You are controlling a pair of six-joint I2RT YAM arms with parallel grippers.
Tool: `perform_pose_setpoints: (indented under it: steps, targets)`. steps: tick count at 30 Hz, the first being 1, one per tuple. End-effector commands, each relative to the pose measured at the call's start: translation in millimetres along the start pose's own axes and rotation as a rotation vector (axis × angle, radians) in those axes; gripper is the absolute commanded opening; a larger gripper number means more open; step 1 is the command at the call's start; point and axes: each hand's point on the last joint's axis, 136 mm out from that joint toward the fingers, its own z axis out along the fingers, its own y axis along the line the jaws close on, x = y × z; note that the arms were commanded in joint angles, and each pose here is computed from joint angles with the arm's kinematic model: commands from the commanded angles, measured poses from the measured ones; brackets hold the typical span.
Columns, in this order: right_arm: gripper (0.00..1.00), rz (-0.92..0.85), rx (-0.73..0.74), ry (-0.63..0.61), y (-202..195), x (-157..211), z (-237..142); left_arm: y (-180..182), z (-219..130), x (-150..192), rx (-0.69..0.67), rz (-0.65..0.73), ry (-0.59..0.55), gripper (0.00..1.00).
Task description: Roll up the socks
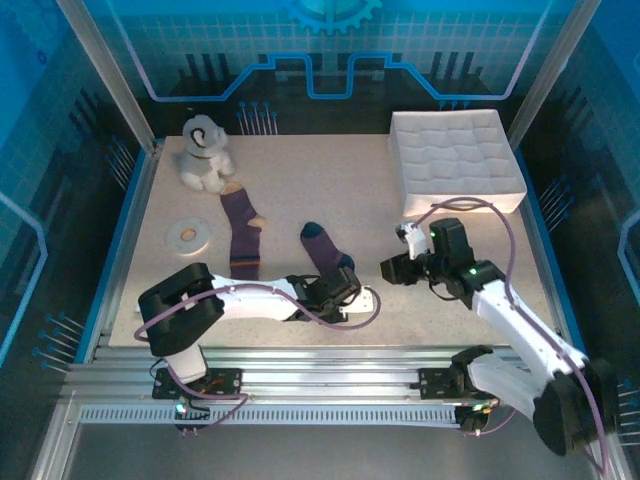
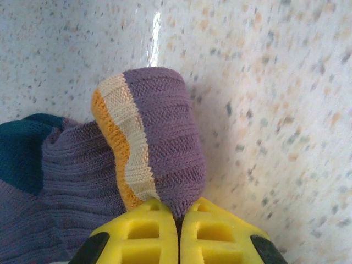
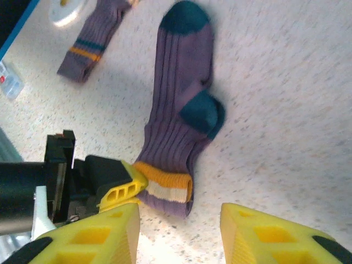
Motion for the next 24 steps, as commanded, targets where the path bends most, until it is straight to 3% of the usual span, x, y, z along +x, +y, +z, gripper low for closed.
perform_pose_setpoints:
  steps: [1, 12, 24]
  targets:
    - [0.45, -0.092, 0.077, -0.085, -10, -4, -15, -31, 6, 6, 0.133, -0.122, 0.046, 0.00]
    - [0.47, -0.215, 0.121, -0.234, -7, 3, -37, -64, -3, 15, 0.366, -0.354, -0.018, 0.00]
    - [0.46, -0.424, 0.038, -0.189, 26, 24, -10, -60, -15, 27, 0.627, -0.578, -0.011, 0.00]
